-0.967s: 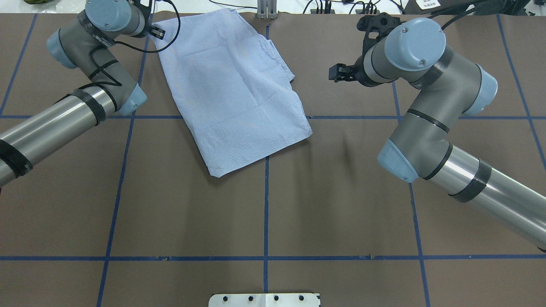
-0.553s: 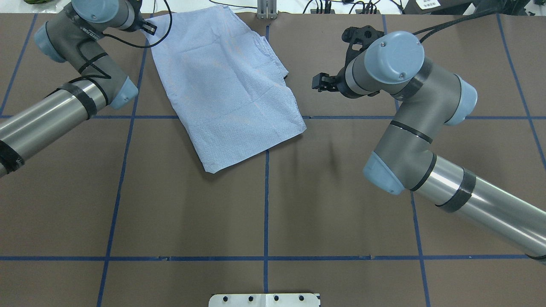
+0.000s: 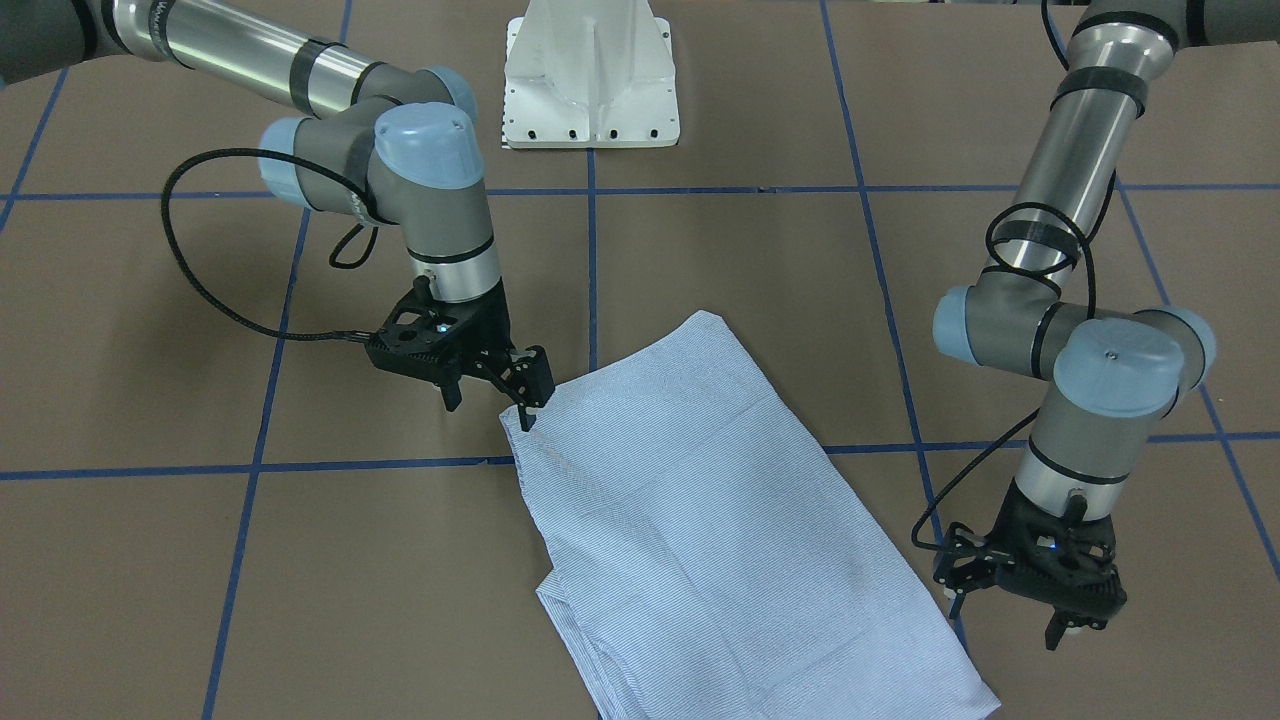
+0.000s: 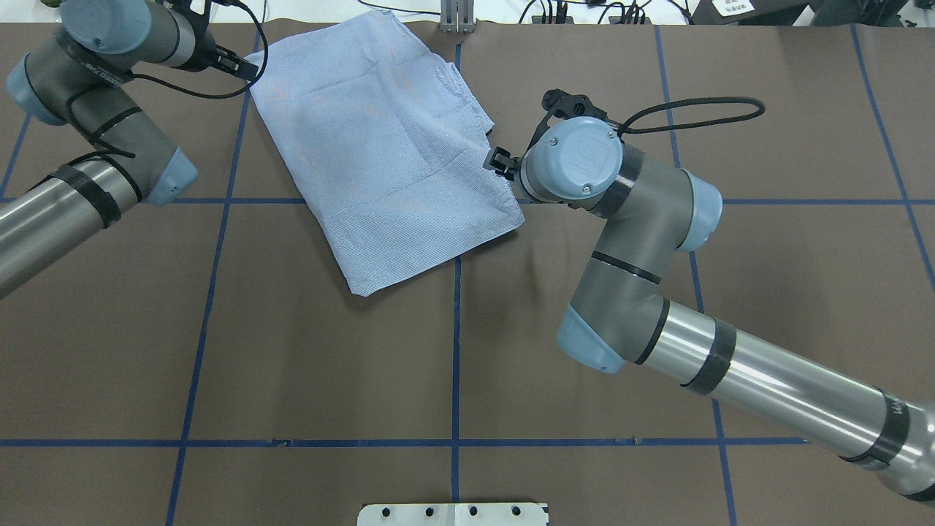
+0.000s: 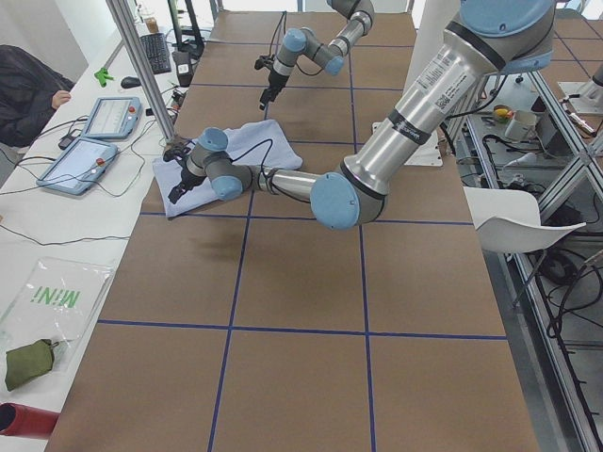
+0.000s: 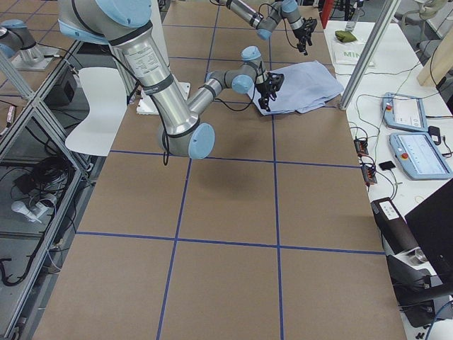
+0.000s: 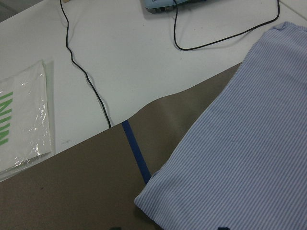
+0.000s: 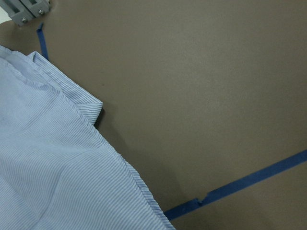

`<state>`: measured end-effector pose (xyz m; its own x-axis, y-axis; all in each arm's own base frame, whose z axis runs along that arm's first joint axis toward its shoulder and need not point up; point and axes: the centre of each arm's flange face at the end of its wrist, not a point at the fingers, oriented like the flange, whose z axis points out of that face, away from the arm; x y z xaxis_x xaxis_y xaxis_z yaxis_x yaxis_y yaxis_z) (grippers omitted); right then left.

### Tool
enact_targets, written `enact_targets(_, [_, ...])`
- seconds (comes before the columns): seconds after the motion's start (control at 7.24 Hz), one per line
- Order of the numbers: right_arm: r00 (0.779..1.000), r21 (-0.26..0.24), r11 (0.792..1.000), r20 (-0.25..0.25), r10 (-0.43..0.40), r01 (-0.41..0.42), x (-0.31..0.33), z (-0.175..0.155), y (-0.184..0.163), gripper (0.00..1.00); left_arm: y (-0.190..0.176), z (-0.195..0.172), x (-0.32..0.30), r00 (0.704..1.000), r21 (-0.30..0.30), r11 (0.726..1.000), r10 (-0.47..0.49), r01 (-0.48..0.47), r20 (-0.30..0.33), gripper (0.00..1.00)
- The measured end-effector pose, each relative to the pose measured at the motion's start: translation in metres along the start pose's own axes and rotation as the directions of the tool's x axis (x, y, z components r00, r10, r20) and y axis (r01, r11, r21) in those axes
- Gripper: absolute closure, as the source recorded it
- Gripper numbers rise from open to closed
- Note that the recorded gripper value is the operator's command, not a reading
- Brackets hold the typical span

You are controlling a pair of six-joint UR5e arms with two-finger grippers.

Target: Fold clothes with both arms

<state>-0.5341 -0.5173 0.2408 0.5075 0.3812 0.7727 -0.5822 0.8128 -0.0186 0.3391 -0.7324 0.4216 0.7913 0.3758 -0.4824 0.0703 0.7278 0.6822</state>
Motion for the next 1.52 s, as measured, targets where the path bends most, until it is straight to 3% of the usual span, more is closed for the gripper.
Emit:
enact_targets(0.28, [0.999,0.029,0.999,-0.030,0.028,-0.027,-0.009,0.020,0.021,0.00,0.003,-0.004,0.000,1.000,0.007,1.000,-0.011,0.011,-0.007,0.00])
enact_targets(0.83, [0.996,0.035,0.999,-0.074,0.044,-0.042,-0.006,0.046,0.049,0.01,0.003,-0.005,0.001,1.000,0.010,1.000,-0.013,0.013,-0.010,0.00])
enact_targets(1.52, [0.997,0.080,0.996,-0.064,0.043,-0.038,-0.015,0.049,0.072,0.05,0.008,-0.006,0.000,1.000,0.009,1.000,-0.012,0.012,-0.011,0.00])
